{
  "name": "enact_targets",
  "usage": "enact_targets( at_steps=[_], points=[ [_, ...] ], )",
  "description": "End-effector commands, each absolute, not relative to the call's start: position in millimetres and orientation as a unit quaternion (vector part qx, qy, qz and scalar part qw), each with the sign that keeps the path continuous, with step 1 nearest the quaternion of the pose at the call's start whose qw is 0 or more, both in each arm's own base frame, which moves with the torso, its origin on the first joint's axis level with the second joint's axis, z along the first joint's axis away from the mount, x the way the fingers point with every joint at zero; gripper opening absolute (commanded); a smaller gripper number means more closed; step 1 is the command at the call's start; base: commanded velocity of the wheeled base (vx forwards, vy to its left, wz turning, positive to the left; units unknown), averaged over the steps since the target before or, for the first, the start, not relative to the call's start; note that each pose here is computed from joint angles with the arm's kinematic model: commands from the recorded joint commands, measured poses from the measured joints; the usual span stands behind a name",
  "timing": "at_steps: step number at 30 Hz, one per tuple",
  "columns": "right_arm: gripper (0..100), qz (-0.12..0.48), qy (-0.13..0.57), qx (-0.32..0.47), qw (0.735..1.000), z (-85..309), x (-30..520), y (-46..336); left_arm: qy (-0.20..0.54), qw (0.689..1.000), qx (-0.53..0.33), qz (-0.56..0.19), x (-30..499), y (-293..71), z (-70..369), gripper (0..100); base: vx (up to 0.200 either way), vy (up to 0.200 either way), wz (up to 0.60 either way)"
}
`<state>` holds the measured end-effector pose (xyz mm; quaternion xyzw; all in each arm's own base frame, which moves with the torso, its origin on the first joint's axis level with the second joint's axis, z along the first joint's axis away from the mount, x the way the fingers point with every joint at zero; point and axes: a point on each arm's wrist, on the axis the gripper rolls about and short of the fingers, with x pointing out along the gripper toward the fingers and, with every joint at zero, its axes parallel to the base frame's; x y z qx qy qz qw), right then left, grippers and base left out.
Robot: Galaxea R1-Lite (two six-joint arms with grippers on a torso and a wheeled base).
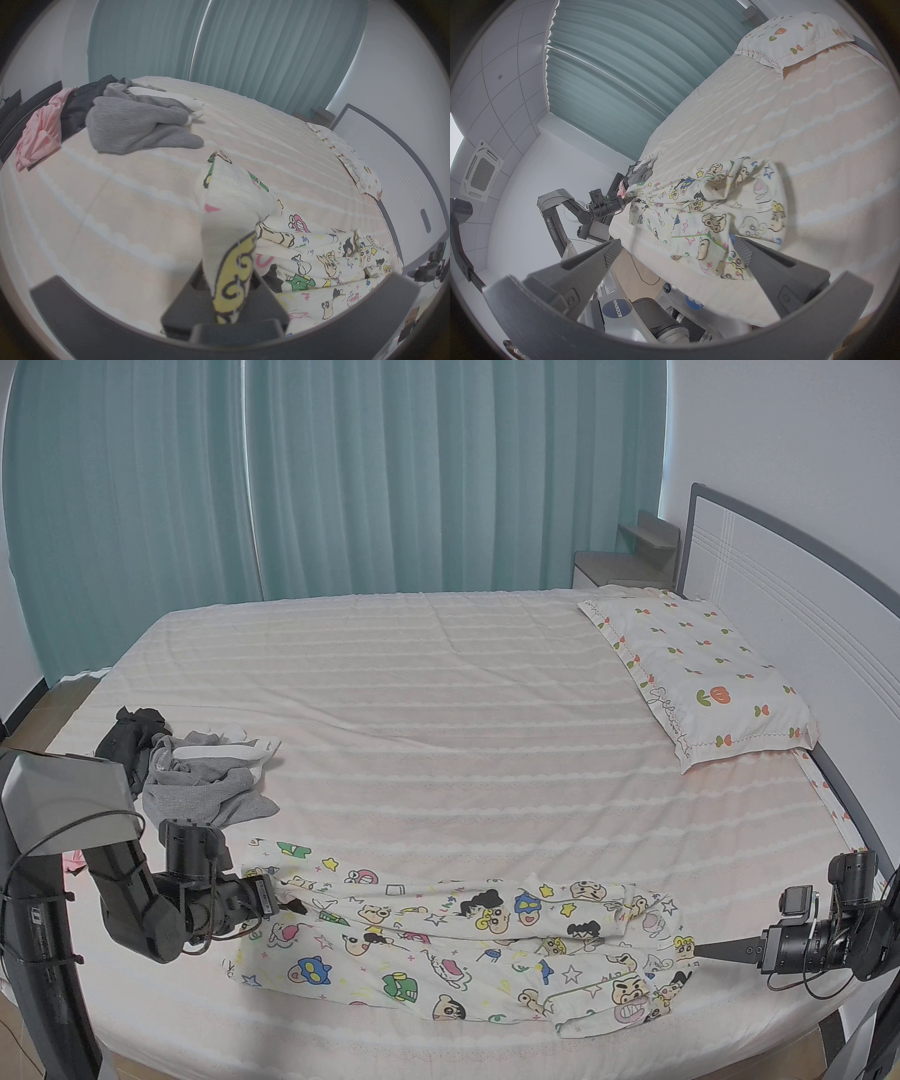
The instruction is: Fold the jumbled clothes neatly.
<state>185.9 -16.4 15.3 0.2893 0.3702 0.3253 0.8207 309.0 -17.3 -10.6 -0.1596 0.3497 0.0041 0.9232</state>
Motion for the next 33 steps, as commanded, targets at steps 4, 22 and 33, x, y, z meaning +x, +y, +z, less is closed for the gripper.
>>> enact_targets(
  at_steps=[4, 22, 33],
  points=[
    [100, 0.325, 0.372, 0.291, 0.819, 14.2, 185.9, -16.4, 0.311, 0.934, -0.170, 0.045, 303.3, 32.0, 27.3, 0, 0.000, 0.000, 0.00],
    [100, 0.326, 0.371, 0.291, 0.819, 14.4, 186.2, -16.8, 0.291, 0.926, -0.139, 0.196, 270.0, 164.4, 76.7, 0, 0.000, 0.000, 0.00],
    [100, 0.324, 0.372, 0.292, 0.819, 13.6, 186.3, -17.4, 0.322, 0.928, -0.114, 0.149, 267.3, 108.3, 111.8, 0, 0.000, 0.000, 0.00]
  ],
)
